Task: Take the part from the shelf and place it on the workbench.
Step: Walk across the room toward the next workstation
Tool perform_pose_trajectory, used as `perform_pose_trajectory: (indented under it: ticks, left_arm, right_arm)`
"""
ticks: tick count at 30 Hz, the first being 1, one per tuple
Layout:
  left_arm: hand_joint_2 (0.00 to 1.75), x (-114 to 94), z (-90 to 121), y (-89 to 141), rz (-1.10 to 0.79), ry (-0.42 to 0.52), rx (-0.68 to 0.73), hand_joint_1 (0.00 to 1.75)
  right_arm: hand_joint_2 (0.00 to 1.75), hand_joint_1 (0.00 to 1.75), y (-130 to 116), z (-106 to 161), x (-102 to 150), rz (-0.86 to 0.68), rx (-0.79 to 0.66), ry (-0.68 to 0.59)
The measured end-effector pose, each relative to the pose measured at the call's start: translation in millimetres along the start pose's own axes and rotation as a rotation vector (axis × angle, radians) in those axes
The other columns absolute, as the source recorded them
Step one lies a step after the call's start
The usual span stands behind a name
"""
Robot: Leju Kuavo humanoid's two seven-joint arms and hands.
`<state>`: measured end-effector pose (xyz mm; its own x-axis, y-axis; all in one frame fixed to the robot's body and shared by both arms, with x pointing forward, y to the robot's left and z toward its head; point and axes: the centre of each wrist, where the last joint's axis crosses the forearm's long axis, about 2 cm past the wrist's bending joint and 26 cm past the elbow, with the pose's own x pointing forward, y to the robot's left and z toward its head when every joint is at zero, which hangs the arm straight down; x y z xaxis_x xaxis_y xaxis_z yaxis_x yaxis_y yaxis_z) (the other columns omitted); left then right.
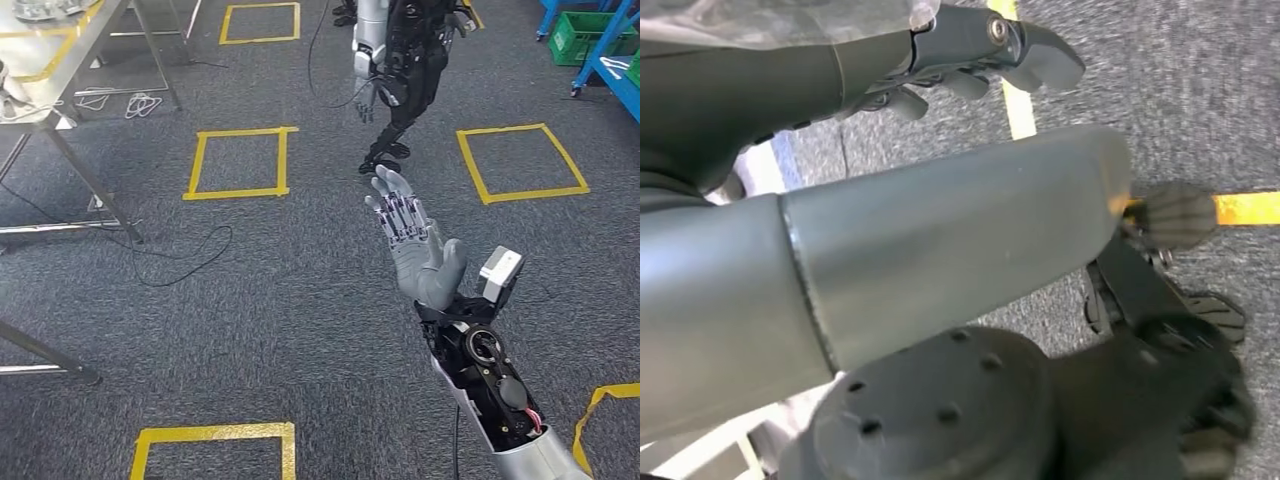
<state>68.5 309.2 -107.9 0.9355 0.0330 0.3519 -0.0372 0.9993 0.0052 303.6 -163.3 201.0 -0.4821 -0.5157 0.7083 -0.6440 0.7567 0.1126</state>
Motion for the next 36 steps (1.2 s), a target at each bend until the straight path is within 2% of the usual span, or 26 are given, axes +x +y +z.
perform_pose_trajectory:
  ticks: [36]
  left_arm:
    - [0.00,-3.4,0.7,1.1,-0.002,0.006,0.007,0.00]
  right_arm:
    - [0.00,0.00,-0.1,4.2,1.1,0.005,-0.023,-0.007]
